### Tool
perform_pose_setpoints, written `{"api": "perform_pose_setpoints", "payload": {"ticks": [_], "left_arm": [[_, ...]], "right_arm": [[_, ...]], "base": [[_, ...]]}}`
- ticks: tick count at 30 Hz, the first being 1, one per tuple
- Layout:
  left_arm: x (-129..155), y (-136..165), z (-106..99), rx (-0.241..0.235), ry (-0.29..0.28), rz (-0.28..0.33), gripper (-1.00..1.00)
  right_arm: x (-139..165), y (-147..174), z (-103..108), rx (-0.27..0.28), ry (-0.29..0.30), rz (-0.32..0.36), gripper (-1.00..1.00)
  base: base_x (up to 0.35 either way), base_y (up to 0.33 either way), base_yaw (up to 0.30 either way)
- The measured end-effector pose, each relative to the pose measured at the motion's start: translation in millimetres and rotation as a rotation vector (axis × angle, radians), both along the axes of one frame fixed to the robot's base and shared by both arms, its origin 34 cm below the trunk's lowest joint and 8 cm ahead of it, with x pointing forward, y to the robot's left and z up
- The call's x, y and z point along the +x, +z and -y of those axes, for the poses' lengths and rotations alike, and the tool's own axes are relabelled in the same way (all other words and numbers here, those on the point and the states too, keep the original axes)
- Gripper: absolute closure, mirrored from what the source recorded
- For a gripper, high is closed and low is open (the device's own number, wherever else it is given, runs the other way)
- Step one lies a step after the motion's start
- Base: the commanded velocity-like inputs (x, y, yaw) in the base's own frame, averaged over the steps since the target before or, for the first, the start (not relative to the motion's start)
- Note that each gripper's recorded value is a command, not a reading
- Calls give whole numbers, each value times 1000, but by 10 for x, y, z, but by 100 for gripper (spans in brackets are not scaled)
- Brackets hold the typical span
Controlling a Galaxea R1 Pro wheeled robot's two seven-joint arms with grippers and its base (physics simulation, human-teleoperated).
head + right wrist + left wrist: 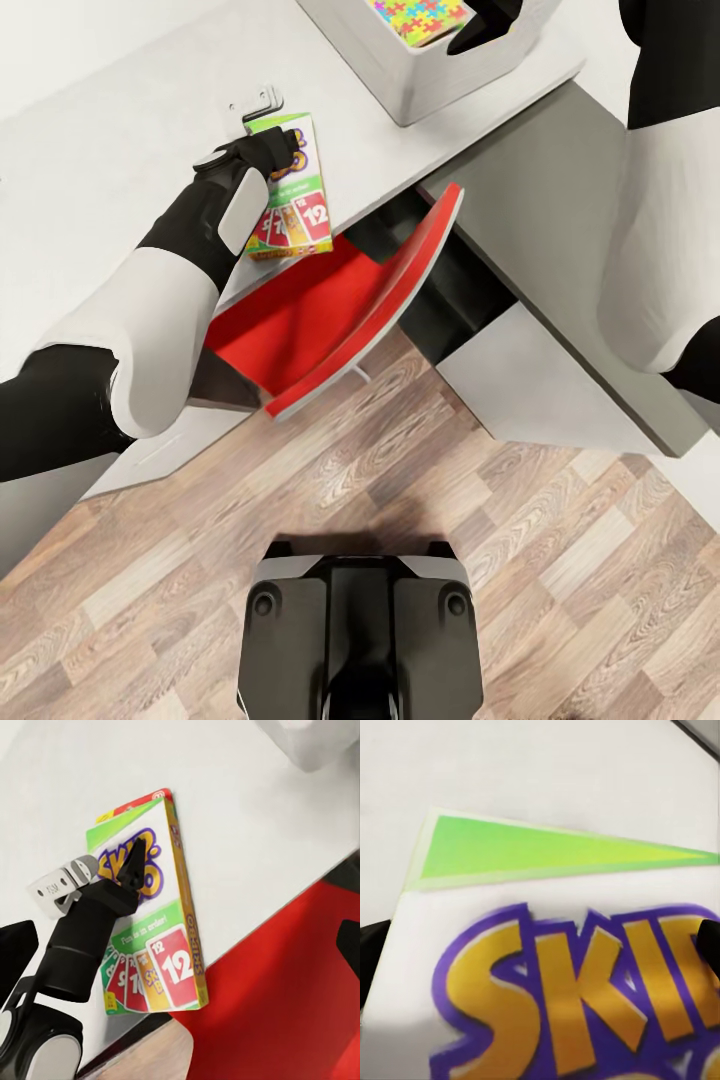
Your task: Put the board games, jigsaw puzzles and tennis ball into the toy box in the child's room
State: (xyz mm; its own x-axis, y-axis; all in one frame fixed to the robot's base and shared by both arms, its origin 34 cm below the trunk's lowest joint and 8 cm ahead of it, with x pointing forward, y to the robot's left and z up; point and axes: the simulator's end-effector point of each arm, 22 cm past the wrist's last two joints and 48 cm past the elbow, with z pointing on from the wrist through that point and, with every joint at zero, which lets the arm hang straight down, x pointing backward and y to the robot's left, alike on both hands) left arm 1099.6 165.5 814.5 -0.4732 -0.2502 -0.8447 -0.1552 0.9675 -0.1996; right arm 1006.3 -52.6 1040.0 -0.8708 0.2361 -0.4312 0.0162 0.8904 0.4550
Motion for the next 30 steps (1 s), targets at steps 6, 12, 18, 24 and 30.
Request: {"api": "perform_pose_setpoints", "payload": {"ticks": [6,12,18,24,30], "left_arm": [[-1,-2,4,0,-2,0,-100],[-3,3,2,0,-1,2,-100],[-3,2,2,-1,0,3,-100],[-6,0,-3,0,2,1,-100],[54,143,-42,-7,19,30,-100]], "right_arm": [[2,-4,0,0,0,0,-100],[-3,1,-3,1,1,0,-100],[-1,-2,4,1,0,0,-100],[-3,0,5,1,0,0,-100],[0,-10,4,-1,2,0,-100]], "base": [[-114,0,0],[-65,0,0],[-91,0,0],[-10,0,0],[0,0,0]]}}
